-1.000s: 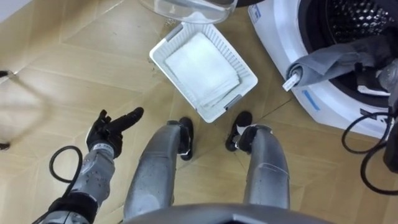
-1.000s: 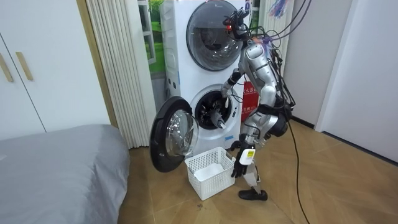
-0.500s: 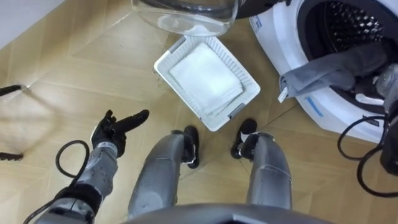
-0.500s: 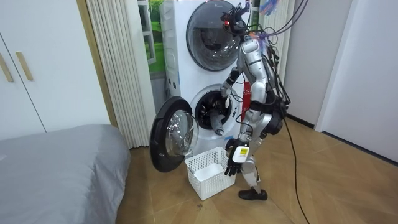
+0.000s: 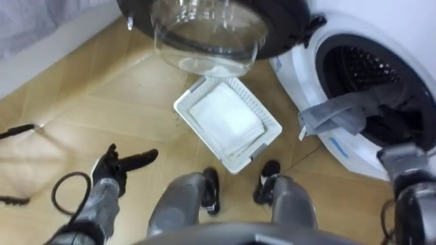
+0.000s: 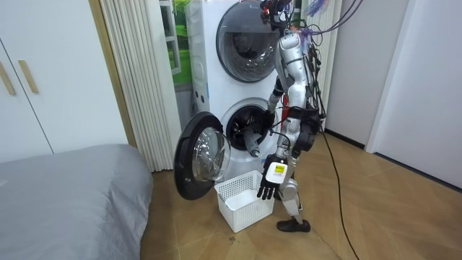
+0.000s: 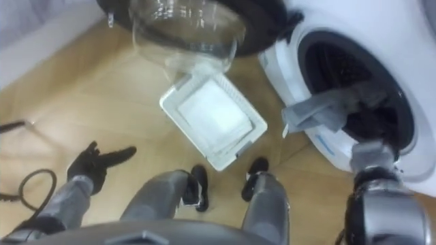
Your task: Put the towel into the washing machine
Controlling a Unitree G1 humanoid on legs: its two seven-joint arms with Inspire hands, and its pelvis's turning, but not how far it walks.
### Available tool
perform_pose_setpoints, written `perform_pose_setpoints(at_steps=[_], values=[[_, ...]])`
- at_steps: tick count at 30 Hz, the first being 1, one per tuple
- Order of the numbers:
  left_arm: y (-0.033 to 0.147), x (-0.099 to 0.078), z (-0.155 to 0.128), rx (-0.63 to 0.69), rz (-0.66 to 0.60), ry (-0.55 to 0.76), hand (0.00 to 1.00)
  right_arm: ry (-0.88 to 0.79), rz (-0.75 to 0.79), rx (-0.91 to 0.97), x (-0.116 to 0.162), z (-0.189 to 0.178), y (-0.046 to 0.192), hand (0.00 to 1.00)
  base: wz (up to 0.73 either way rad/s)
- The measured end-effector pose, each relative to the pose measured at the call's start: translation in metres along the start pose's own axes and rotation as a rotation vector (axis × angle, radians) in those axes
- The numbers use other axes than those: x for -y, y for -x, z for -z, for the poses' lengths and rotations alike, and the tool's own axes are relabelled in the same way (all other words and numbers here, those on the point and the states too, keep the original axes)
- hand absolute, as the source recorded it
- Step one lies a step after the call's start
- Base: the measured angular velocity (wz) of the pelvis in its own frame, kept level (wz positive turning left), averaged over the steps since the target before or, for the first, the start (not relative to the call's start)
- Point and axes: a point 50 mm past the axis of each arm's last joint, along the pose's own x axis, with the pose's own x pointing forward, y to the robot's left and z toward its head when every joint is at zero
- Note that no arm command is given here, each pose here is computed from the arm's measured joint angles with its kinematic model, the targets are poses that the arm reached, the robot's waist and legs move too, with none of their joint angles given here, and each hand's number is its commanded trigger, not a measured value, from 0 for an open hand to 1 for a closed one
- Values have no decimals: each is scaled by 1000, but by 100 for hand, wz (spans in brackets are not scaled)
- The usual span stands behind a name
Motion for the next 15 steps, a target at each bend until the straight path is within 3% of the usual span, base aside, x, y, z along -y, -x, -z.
perform_pose_setpoints(at_steps=[4,10,15], values=[[9,-14,26,-65,-23,-80,0,381,-52,-21,35,37,4,0,0],[16,-18,42,-122,-7,-185,0,636,-193,-140,49,90,20,0,-5],[19,-16,52,-144,-1,-215,0,787,-279,-150,46,99,24,0,0]])
